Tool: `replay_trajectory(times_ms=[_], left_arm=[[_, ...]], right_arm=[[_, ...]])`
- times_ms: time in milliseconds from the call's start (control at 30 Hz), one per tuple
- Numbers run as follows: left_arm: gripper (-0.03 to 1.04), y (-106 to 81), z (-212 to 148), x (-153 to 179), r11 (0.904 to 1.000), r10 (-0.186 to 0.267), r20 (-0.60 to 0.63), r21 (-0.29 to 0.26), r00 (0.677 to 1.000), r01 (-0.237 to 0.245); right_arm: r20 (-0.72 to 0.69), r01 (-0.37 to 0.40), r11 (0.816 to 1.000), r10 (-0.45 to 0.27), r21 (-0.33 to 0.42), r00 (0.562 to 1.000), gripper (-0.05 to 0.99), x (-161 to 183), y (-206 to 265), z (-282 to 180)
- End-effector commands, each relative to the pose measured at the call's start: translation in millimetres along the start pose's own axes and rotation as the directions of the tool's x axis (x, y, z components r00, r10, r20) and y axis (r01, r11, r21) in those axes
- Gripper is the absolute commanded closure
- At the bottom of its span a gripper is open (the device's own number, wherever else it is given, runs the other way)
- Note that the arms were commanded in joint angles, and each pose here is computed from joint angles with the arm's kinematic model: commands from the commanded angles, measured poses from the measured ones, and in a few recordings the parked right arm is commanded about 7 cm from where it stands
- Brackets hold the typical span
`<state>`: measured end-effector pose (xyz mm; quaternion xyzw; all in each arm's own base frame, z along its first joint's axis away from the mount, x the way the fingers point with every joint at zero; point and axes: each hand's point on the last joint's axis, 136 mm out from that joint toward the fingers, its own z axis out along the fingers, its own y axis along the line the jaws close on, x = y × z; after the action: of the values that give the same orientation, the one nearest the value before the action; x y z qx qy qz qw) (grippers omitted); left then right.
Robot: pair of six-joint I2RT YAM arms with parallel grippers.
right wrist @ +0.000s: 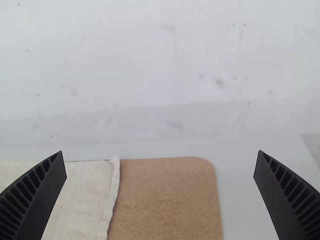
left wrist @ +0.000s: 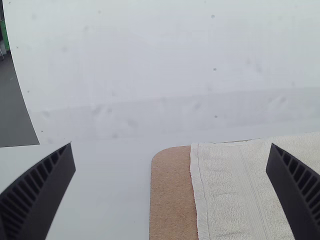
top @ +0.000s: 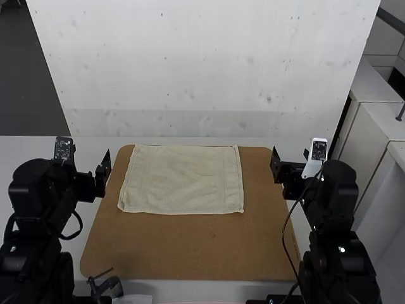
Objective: Fold the towel.
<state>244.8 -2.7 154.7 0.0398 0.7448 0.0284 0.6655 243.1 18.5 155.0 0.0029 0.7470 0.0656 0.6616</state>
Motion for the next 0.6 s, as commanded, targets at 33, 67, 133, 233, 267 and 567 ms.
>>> replay_trajectory(times_ms=[33, 67, 133, 233, 267, 567], left_arm=[[0.02, 5.4, -2.7, -13.0, 0.9997, -0.005, 0.039, -0.023, 0.999, 0.006], [0.02, 5.4, -2.7, -13.0, 0.9997, -0.005, 0.039, -0.023, 0.999, 0.006], [0.02, 5.8, -2.7, -12.9, 0.9997, -0.006, 0.039, -0.025, 0.999, 0.007], [0.02, 6.0, -2.8, -12.9, 0.9996, -0.01, 0.038, -0.026, 0.999, 0.011], [0.02, 4.5, -2.7, -13.1, 0.9998, -0.01, 0.039, -0.019, 0.999, 0.011], [0.02, -1.6, -2.4, -12.2, 0.9997, 0.018, 0.039, 0.014, 0.999, -0.018]], right_arm=[[0.038, 0.004, 1.0, -0.004, -0.007, 0.999, -0.03, -12.8, 2.8, -2.8], [0.038, 0.004, 1.0, -0.004, -0.007, 0.999, -0.02, -12.8, 2.8, -2.8], [0.038, 0.004, 1.0, -0.004, -0.007, 0.999, -0.02, -12.8, 2.8, -2.8], [0.038, 0.004, 1.0, -0.004, -0.007, 0.999, -0.02, -12.8, 2.8, -2.8], [0.038, 0.002, 1.0, -0.002, -0.006, 0.999, -0.02, -12.8, 2.4, -2.8], [0.04, 0.002, 1.0, -0.002, -0.006, 0.999, -0.02, -13.1, 2.5, -3.0]])
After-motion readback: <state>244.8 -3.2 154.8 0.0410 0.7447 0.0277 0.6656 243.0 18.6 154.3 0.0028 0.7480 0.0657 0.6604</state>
